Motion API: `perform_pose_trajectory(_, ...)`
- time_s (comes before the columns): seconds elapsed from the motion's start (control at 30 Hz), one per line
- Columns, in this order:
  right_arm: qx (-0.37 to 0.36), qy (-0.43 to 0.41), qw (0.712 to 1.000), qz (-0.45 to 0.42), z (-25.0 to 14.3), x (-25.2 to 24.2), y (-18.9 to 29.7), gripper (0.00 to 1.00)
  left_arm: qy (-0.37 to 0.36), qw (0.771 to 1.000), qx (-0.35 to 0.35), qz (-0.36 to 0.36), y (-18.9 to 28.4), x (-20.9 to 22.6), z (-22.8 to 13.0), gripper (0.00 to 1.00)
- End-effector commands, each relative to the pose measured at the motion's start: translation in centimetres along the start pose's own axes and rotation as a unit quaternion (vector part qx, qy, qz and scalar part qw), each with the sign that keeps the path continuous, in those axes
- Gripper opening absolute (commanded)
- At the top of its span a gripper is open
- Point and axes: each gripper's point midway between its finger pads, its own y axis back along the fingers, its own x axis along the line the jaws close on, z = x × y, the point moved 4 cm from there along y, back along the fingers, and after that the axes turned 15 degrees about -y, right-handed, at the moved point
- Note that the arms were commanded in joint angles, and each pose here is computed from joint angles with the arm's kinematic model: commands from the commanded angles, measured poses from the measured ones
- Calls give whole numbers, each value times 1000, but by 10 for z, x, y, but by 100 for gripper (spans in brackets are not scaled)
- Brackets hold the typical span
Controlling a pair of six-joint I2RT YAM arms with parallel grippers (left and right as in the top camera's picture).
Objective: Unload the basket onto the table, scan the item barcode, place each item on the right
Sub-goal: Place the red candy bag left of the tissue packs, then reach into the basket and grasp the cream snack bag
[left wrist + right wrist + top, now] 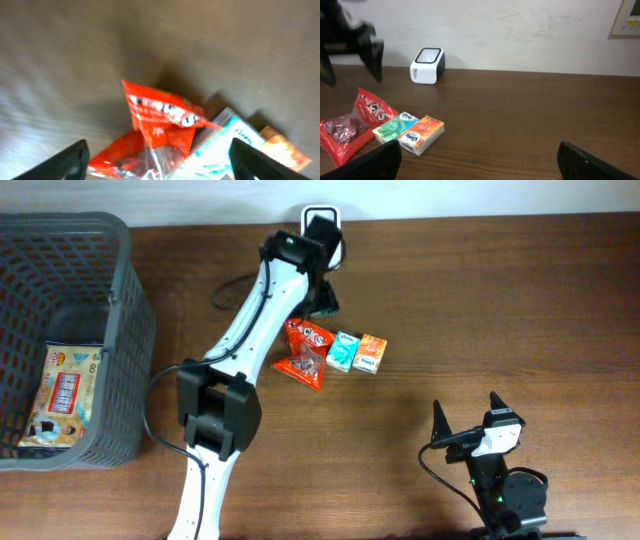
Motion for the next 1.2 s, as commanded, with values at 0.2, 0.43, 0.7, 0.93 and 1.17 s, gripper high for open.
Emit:
perform_pose_trajectory(0.2, 1, -1, 1000, -2, -2, -2, 0, 98, 35, 959, -242, 140, 222, 183, 30, 97)
perform_pose_trajectory(0.43, 1, -1, 1000, -2, -2, -2, 0, 98, 187, 940, -184, 219, 219, 356, -2, 92)
perform_pose_trajectory(0.7, 1, -1, 1000, -2, -2, -2, 0, 98, 253, 946, 33, 202, 86, 434, -54, 96)
perform_pose_trajectory(0.93, 1, -1, 1000, -2, -2, -2, 0, 98, 179, 970, 129, 104, -40, 408, -89, 94)
perform_pose_trajectory(1.17, 1, -1, 1000, -2, -2, -2, 0, 98, 173, 970, 135, 108, -93, 402, -111, 98)
